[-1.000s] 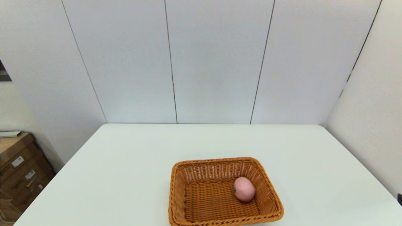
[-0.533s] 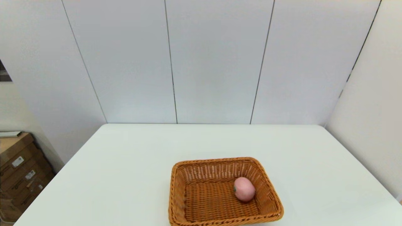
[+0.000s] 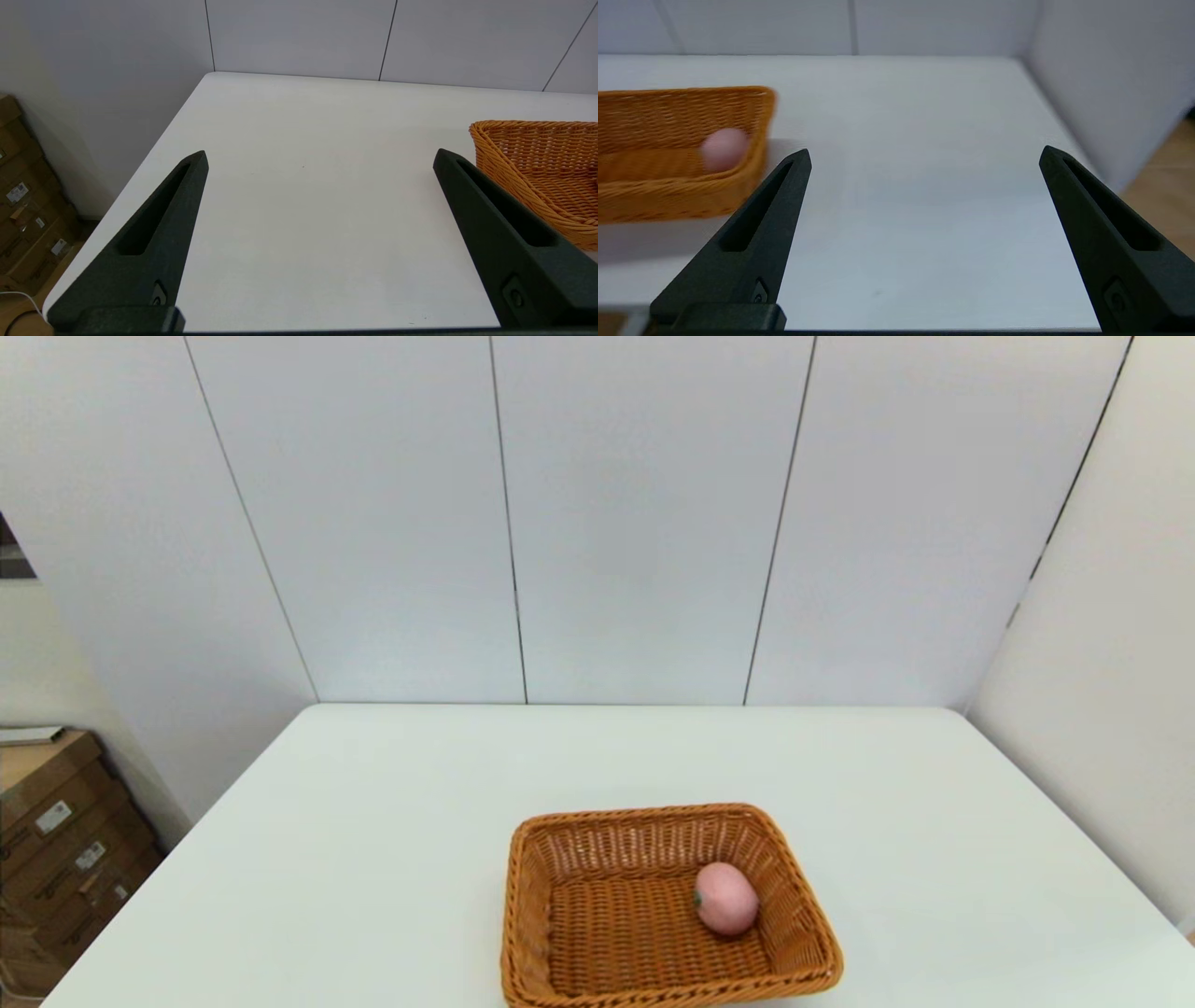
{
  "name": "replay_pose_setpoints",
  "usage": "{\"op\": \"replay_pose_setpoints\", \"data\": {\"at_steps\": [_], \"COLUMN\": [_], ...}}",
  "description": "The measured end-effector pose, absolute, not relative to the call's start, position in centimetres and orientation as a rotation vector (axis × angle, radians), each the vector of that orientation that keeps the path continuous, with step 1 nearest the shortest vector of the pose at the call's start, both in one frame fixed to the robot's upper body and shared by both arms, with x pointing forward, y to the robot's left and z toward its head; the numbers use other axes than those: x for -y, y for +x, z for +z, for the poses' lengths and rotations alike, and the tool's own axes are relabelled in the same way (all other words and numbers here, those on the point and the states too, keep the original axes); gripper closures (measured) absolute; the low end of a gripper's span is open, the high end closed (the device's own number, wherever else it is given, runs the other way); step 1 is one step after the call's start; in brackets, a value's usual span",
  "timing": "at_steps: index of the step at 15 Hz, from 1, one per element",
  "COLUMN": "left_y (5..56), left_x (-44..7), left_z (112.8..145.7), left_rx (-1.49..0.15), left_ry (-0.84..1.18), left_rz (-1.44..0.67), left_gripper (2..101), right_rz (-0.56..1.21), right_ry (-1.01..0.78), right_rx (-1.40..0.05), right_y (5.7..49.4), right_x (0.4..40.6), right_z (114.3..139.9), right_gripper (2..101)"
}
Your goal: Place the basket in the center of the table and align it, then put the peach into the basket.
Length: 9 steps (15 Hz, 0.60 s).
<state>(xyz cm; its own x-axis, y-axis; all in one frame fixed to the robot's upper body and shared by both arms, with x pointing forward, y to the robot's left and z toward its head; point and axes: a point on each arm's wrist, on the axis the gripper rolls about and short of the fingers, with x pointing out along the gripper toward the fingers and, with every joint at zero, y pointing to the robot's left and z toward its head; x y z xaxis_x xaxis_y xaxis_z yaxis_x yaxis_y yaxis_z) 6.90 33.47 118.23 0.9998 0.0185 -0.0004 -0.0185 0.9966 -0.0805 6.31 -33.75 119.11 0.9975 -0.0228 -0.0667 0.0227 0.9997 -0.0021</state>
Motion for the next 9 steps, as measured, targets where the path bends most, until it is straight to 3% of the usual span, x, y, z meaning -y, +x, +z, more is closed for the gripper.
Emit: {"op": "replay_pose_setpoints", "data": {"at_steps": [6, 9], "left_y": [6.90, 6.90], "left_x": [-33.47, -33.47], "left_z": [118.23, 118.23], "left_rx": [0.000, 0.000], "left_ry": [-0.079, -0.079], "left_rz": [0.018, 0.019], "left_gripper": [5.4, 5.4], "right_rz": [0.009, 0.000], "right_ry": [-0.091, -0.033], "right_rx": [-0.033, -0.020], "right_y": [6.65, 6.74], "right_x": [33.67, 33.69], "right_z": [118.44, 118.38], "right_gripper": [5.2, 5.2]}}
